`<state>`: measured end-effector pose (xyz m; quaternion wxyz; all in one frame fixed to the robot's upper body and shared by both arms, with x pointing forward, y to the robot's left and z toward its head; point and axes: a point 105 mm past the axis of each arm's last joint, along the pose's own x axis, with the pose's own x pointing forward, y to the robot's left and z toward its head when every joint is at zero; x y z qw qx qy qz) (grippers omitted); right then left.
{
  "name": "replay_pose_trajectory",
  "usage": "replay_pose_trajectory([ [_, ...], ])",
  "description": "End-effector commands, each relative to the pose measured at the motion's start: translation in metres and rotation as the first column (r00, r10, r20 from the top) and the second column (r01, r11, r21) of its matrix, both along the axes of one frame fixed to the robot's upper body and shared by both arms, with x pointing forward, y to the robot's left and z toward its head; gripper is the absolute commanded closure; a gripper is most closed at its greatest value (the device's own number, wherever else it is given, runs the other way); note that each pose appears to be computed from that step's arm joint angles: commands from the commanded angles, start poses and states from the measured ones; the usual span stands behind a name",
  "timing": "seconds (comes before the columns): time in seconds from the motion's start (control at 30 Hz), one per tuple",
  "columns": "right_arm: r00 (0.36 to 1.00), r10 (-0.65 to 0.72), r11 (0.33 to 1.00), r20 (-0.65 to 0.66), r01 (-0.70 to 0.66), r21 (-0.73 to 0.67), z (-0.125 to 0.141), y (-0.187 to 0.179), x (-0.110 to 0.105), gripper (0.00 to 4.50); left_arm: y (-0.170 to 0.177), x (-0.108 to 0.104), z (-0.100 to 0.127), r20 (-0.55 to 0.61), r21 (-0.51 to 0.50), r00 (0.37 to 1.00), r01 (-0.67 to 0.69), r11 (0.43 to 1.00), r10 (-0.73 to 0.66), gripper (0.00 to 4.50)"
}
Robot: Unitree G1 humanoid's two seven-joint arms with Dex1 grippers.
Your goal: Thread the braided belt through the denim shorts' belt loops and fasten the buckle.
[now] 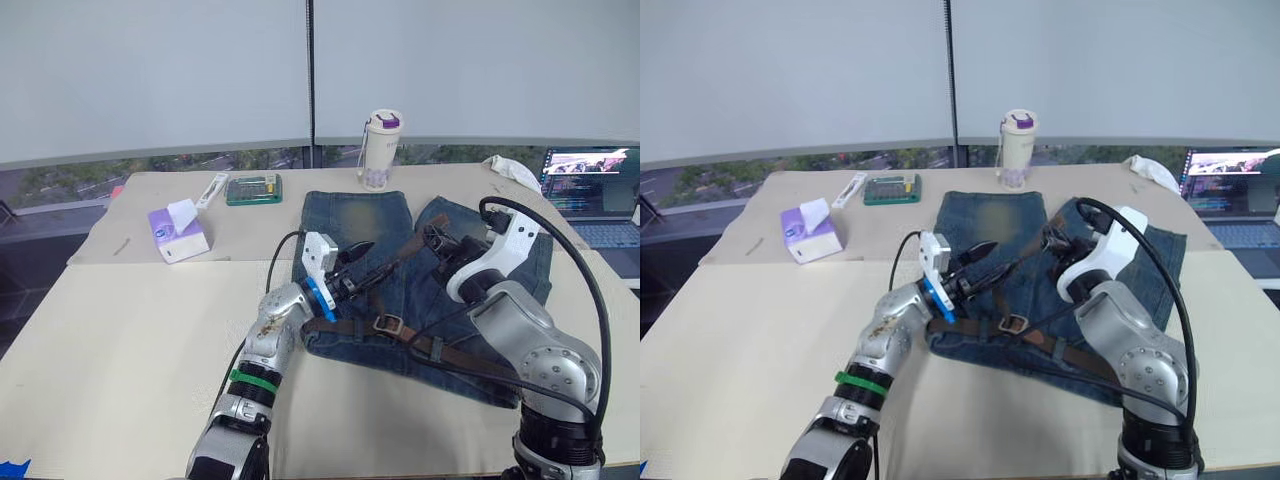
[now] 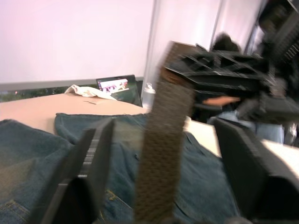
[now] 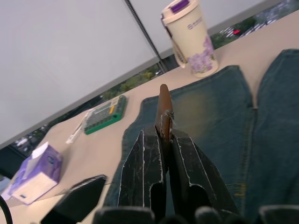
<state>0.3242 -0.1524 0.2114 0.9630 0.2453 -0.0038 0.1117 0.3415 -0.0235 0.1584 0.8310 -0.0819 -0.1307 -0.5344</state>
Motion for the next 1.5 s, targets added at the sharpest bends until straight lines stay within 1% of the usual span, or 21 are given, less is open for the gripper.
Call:
replay_pose_trajectory([
  [0.03, 0.998, 0.023, 1.0, 0.06, -0.023, 0.013, 0.014, 0.007, -0.002, 4.5, -0.012, -0.001, 0.013, 0.074, 0.002, 0.997, -0.026, 1.0, 0.026, 0.01],
  [0.13, 0.998, 0.033, 0.999, 0.058, -0.034, 0.015, 0.014, 0.011, -0.003, 4.5, -0.016, 0.003, 0.012, 0.089, 0.011, 0.994, -0.07, 0.998, 0.068, 0.01],
  [0.2, 0.998, 0.035, 0.999, 0.055, -0.036, 0.016, 0.013, 0.012, -0.003, 4.5, -0.016, 0.008, 0.013, 0.09, -0.001, 0.991, -0.103, 0.995, 0.102, 0.56],
  [0.27, 0.998, 0.034, 0.999, 0.053, -0.035, 0.016, 0.012, 0.012, -0.004, 4.5, -0.016, 0.009, 0.015, 0.12, 0.001, 0.985, -0.125, 0.992, 0.124, 1.13],
  [0.33, 0.998, 0.031, 0.999, 0.051, -0.032, 0.016, 0.011, 0.012, -0.004, 4.5, -0.017, 0.009, 0.017, 0.119, -0.012, 0.985, -0.124, 0.992, 0.125, 1.84],
  [0.43, 0.998, 0.03, 0.999, 0.051, -0.031, 0.018, 0.011, 0.012, -0.004, 4.5, -0.02, 0.008, 0.016, 0.145, 0.009, 0.982, -0.119, 0.993, 0.117, 2.84],
  [0.5, 0.998, 0.03, 0.999, 0.052, -0.031, 0.018, 0.011, 0.012, -0.005, 4.5, -0.021, 0.007, 0.015, 0.143, 0.009, 0.984, -0.111, 0.994, 0.109, 3.58],
  [0.6, 0.998, 0.037, 0.999, 0.056, -0.038, 0.011, 0.011, 0.013, -0.006, 4.5, -0.021, 0.007, 0.014, 0.142, 0.012, 0.984, -0.114, 0.993, 0.111, 4.48],
  [0.67, 0.997, 0.042, 0.999, 0.059, -0.043, 0.011, 0.011, 0.014, -0.007, 4.5, -0.021, 0.008, 0.012, 0.134, 0.015, 0.984, -0.12, 0.993, 0.117, 4.48],
  [0.73, 0.993, 0.076, 0.997, 0.086, -0.075, -0.017, 0.013, 0.016, -0.01, 3.66, -0.02, 0.008, 0.009, 0.136, 0.03, 0.983, -0.125, 0.992, 0.12, 4.5],
  [0.8, 0.981, 0.141, 0.989, 0.135, -0.134, -0.063, 0.018, 0.02, -0.018, 3.06, -0.017, 0.01, 0.007, 0.114, 0.027, 0.985, -0.133, 0.991, 0.129, 4.5],
  [0.9, 0.965, 0.177, 0.977, 0.192, -0.15, -0.149, 0.021, 0.015, -0.027, 2.01, -0.01, 0.013, 0.006, 0.062, 0.001, 0.988, -0.139, 0.99, 0.139, 4.5],
  [0.93, 0.957, 0.205, 0.97, 0.207, -0.171, -0.171, 0.018, 0.014, -0.032, 1.54, -0.002, 0.019, 0.006, -0.007, -0.033, 0.987, -0.158, 0.987, 0.158, 4.5],
  [0.97, 0.949, 0.228, 0.964, 0.216, -0.19, -0.184, 0.016, 0.013, -0.036, 1.31, 0.004, 0.023, 0.005, -0.057, -0.057, 0.984, -0.171, 0.984, 0.168, 4.5],
  [1.0, 0.944, 0.257, 0.954, 0.205, -0.214, -0.21, 0.009, 0.014, -0.039, 0.99, 0.009, 0.026, 0.003, -0.113, -0.078, 0.979, -0.18, 0.981, 0.171, 4.5],
  [1.1, 0.945, 0.309, 0.903, 0.106, -0.256, -0.346, -0.023, 0.013, -0.041, 0.99, 0.021, 0.032, -0.003, -0.269, -0.123, 0.95, -0.197, 0.973, 0.158, 4.5],
  [1.13, 0.95, 0.304, 0.883, 0.071, -0.254, -0.394, -0.033, 0.01, -0.039, 1.21, 0.024, 0.034, -0.005, -0.317, -0.137, 0.936, -0.203, 0.97, 0.151, 4.5],
  [1.27, 0.951, 0.31, 0.834, -0.006, -0.275, -0.478, -0.058, 0.007, -0.037, 2.59, 0.032, 0.034, -0.007, -0.416, -0.173, 0.902, -0.204, 0.964, 0.116, 4.5],
  [1.43, 0.938, 0.331, 0.759, -0.105, -0.33, -0.561, -0.085, 0.006, -0.038, 4.31, 0.035, 0.029, -0.007, -0.463, -0.203, 0.883, -0.192, 0.96, 0.079, 4.5],
  [1.47, 0.937, 0.327, 0.747, -0.123, -0.336, -0.573, -0.09, 0.005, -0.038, 4.47, 0.036, 0.028, -0.007, -0.464, -0.207, 0.882, -0.199, 0.958, 0.083, 4.5],
  [1.5, 0.937, 0.323, 0.741, -0.136, -0.34, -0.58, -0.094, 0.003, -0.039, 4.47, 0.038, 0.028, -0.007, -0.468, -0.217, 0.879, -0.211, 0.953, 0.088, 4.5],
])
